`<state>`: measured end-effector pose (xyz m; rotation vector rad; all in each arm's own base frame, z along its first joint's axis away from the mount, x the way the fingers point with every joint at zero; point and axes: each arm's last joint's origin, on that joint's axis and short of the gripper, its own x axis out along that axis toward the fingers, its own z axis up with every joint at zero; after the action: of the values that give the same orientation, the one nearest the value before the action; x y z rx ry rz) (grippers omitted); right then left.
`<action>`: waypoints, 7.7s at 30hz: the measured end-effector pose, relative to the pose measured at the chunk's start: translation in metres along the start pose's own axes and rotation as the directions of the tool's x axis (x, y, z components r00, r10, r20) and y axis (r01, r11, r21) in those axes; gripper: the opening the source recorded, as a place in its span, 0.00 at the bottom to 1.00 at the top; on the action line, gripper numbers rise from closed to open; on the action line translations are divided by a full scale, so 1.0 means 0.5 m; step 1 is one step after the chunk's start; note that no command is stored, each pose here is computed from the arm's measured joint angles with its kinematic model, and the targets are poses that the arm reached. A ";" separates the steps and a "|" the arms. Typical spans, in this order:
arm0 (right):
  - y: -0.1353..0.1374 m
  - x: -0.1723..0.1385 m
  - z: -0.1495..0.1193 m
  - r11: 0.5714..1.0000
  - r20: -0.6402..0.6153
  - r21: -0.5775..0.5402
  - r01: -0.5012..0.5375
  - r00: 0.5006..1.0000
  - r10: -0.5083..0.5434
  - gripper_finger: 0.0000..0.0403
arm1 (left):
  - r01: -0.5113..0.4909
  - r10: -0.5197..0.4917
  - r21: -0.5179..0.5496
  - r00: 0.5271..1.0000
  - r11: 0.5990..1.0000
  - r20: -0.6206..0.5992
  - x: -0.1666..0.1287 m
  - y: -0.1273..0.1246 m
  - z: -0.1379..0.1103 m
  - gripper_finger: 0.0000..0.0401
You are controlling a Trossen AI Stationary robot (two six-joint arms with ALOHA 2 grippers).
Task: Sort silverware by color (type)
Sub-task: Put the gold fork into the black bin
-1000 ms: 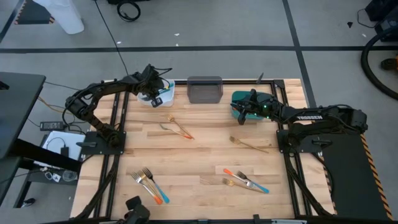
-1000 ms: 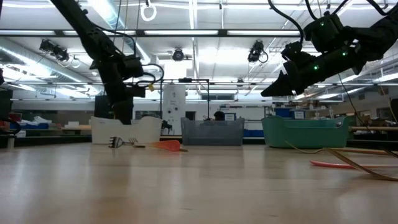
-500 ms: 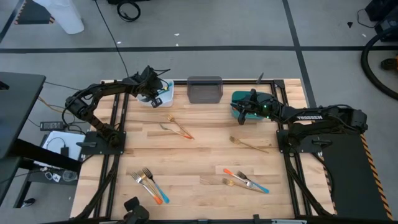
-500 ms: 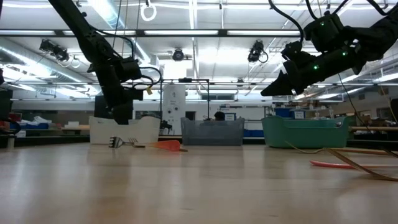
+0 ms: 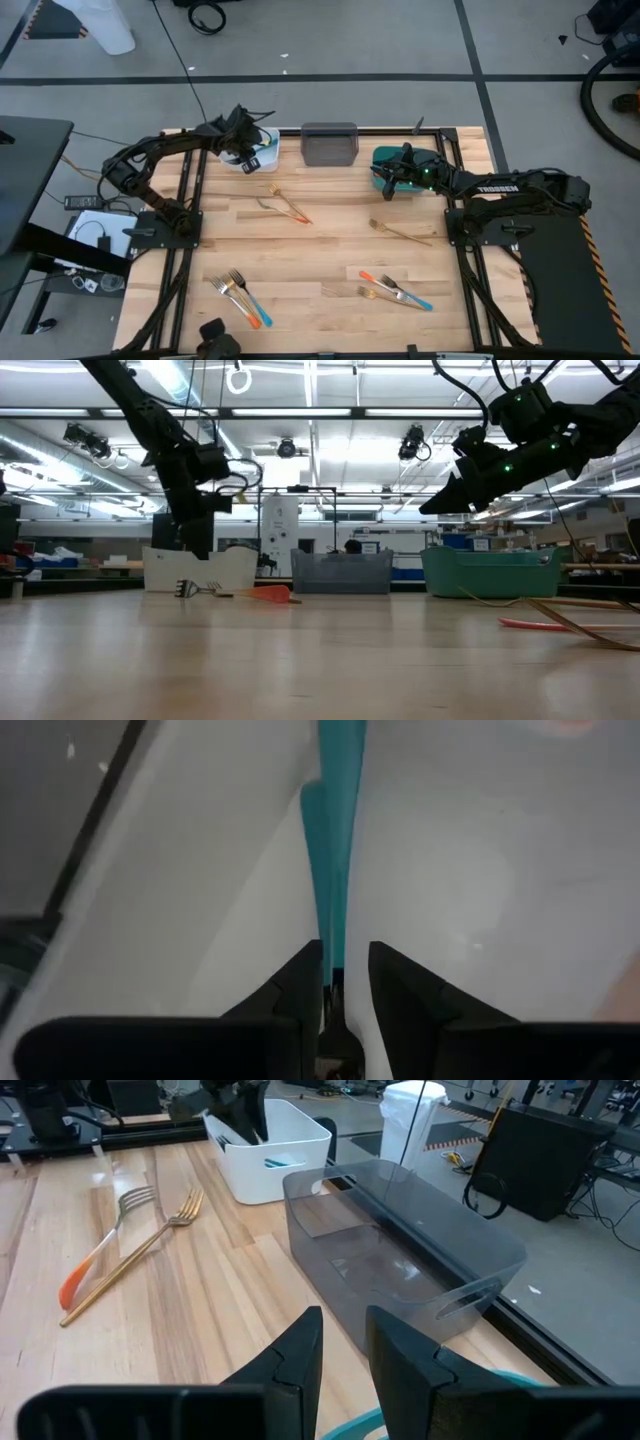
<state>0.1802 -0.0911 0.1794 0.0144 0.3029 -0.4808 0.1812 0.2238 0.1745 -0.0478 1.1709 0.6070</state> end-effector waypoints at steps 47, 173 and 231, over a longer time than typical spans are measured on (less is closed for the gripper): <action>0.000 0.000 0.001 1.000 0.007 0.007 -0.003 1.000 0.003 0.22 | 0.273 -0.279 0.667 0.955 0.693 -0.102 -0.044 -0.299 0.093 0.13; 0.021 -0.001 0.015 0.999 0.075 -0.023 -0.044 0.996 0.045 0.22 | 0.191 -0.127 -0.065 0.837 0.980 0.532 0.002 -0.123 0.317 0.06; 0.023 -0.001 0.010 0.998 0.053 -0.045 -0.053 0.997 0.056 0.22 | 0.287 -0.234 -0.223 0.944 0.932 0.234 0.088 -0.160 0.284 0.07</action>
<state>0.1864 -0.0813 0.1839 -0.0328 0.2594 -0.4196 0.3498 0.2238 0.1721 -0.3490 0.8639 0.5078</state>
